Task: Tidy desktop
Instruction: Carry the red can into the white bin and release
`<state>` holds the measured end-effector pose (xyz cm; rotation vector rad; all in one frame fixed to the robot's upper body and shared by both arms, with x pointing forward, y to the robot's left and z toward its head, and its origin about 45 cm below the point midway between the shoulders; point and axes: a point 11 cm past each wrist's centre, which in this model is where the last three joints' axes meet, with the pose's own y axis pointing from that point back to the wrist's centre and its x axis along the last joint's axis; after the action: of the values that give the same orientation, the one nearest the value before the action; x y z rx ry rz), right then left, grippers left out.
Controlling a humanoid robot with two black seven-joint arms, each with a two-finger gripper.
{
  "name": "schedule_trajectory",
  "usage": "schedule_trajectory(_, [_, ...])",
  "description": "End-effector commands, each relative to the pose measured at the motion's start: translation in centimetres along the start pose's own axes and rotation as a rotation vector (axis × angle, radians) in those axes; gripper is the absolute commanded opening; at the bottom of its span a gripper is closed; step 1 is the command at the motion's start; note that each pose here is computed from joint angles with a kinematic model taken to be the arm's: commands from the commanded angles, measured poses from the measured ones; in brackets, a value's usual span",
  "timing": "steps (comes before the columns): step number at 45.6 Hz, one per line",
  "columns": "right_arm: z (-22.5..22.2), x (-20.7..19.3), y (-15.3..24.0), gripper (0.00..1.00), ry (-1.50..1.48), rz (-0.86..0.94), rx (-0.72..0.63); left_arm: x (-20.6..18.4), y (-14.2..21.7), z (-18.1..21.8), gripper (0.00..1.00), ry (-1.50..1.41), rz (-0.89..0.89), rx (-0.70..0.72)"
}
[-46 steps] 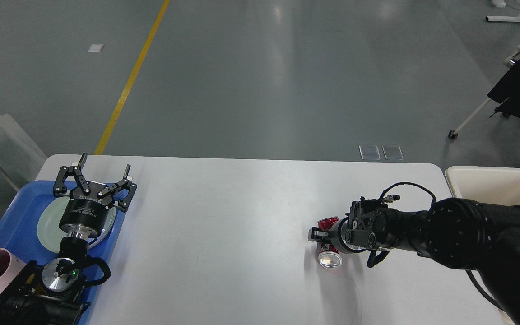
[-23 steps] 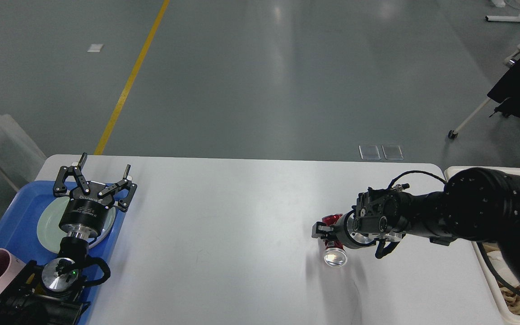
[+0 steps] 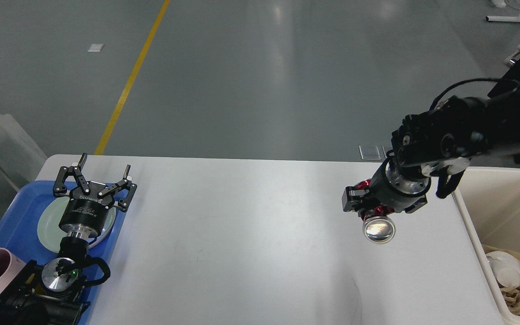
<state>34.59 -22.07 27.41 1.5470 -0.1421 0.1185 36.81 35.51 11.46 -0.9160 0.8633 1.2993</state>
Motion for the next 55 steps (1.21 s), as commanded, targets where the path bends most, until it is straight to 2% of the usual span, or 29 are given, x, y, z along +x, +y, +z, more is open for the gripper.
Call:
schedule_trajectory(1, [1.6, 0.5, 6.0, 0.0, -0.013, -0.054, -0.034, 0.0, 0.0, 0.0, 0.96, -0.001, 0.0, 0.0])
schedule_trajectory(5, [3.2, 0.9, 8.1, 0.0, -0.034, -0.045, -0.08, 0.0, 0.0, 0.0, 0.96, 0.001, 0.0, -0.001])
schedule_trajectory(17, [4.1, 1.2, 8.0, 0.0, -0.067, -0.009, -0.082, 0.0, 0.0, 0.0, 0.96, 0.001, 0.0, -0.001])
schedule_trajectory(23, [7.1, 1.2, 7.7, 0.0, -0.134, 0.005, -0.119, 0.0, 0.0, 0.0, 0.96, -0.001, 0.0, 0.0])
schedule_trajectory(34, [15.2, 0.6, 6.0, 0.0, -0.301, 0.038, -0.195, 0.1, 0.1, 0.0, 0.97, -0.002, 0.003, 0.0])
schedule_trajectory(46, [28.1, -0.6, 1.6, 0.0, -0.437, 0.066, -0.335, 0.1, 0.1, 0.1, 0.96, -0.002, 0.003, -0.002])
schedule_trajectory(55, [34.2, -1.9, -3.5, 0.0, -0.514, 0.108, -0.396, 0.1, 0.1, 0.1, 0.96, -0.001, 0.005, -0.001])
